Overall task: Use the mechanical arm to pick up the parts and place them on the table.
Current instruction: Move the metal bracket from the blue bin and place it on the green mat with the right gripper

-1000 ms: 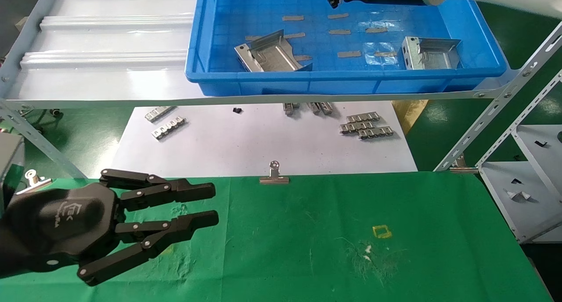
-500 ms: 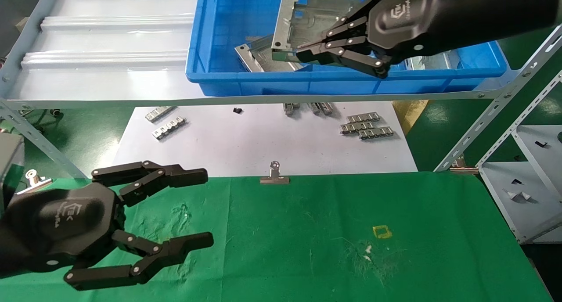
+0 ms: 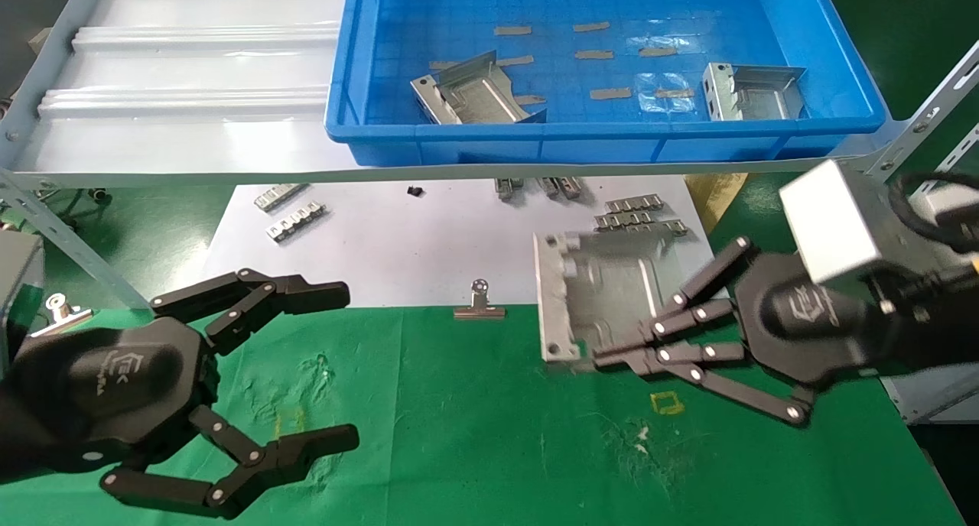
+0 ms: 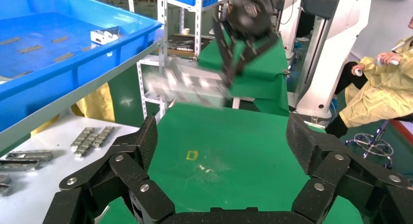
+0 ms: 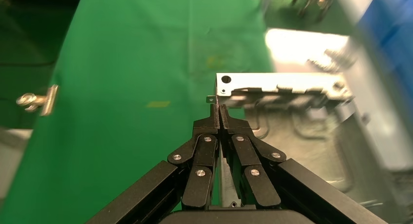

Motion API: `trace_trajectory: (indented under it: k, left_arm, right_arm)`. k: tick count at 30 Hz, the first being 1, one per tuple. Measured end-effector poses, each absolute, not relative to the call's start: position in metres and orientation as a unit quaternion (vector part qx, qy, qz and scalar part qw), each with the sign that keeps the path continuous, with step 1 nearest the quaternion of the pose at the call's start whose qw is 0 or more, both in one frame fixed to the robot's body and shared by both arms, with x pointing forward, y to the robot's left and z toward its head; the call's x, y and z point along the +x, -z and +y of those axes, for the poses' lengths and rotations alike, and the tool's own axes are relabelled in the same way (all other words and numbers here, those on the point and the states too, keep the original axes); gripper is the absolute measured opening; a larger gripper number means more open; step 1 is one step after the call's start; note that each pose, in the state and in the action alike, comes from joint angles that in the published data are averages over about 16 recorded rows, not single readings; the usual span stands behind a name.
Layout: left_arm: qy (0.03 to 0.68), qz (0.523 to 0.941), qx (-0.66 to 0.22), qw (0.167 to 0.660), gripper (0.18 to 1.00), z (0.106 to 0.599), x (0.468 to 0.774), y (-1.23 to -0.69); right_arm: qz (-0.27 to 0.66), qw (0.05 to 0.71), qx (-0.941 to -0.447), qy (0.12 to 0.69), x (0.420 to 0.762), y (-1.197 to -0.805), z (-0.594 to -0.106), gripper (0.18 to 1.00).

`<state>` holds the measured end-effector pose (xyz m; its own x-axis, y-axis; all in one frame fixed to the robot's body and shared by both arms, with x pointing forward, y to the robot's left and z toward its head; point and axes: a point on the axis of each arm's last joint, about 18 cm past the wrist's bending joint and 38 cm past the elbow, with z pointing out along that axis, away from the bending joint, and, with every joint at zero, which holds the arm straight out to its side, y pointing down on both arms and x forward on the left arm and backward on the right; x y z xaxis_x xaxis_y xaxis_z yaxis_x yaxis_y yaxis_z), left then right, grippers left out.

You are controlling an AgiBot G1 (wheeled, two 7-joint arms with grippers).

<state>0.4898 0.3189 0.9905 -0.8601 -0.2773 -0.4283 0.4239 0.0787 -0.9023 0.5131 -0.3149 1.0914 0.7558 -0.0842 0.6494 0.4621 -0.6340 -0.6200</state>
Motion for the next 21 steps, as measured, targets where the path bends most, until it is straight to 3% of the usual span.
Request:
trace_trajectory:
  k: [5,12,21]
  left_arm:
    - [0.677,0.687,0.053,0.259,0.957,0.319,0.490,-0.991]
    - [0.677,0.687,0.053,0.259,0.994,0.319,0.490,-0.991]
    - [0.677,0.687,0.053,0.259,1.001,0.319,0.490,-0.991]
  right_arm:
    - [-0.082,0.380,-0.871,0.299,0.524,-1.042,-0.333,0.193]
    - [-0.054,0.322,-0.902,0.283,0.564,-0.981,-0.353,0.192]
    - [-0.059,0.260,-0.920,0.287,0.610,-0.935,-0.367,0.192]
